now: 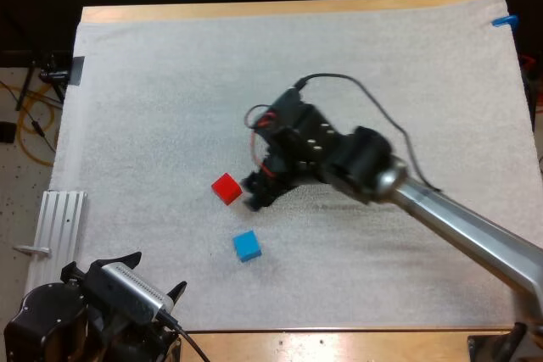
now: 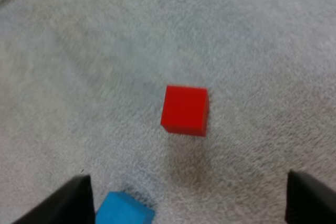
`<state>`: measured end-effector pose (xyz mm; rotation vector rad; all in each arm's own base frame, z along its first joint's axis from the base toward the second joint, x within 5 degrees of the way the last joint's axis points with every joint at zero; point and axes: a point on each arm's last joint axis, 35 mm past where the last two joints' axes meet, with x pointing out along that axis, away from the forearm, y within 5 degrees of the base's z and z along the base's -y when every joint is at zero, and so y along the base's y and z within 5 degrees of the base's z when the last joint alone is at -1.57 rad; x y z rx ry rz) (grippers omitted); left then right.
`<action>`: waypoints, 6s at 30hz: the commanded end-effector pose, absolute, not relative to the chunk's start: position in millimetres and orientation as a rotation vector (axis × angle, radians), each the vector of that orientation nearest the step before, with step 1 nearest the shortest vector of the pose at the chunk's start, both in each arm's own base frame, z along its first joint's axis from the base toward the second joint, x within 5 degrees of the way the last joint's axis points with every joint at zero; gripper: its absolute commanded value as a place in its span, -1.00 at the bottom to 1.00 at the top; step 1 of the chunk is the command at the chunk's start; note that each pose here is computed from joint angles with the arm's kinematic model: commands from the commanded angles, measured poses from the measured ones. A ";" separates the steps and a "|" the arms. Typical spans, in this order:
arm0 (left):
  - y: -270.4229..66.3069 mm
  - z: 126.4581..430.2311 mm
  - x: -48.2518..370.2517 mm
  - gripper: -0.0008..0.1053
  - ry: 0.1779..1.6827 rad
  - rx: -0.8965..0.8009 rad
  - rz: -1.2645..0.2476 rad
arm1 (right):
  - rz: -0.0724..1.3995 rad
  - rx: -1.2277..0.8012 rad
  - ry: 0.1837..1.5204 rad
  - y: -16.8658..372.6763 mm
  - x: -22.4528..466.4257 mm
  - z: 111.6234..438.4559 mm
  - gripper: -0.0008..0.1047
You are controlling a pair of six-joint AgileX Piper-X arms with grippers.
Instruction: Stack red cube on blue cube
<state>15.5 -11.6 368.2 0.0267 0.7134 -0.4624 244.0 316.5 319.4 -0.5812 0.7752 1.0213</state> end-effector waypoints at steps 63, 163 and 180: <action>-11.4 370.6 14.2 0.29 0.704 0.030 -0.474 | 0.933 -0.689 0.887 391.7 259.5 330.2 -0.74; -18.4 397.0 167.6 0.29 0.423 -0.081 -0.278 | 0.379 -0.279 0.708 77.2 347.0 373.7 0.26; 2.4 415.4 135.3 0.29 0.309 -0.115 -0.175 | 0.039 -0.171 0.468 -35.0 201.9 430.0 0.26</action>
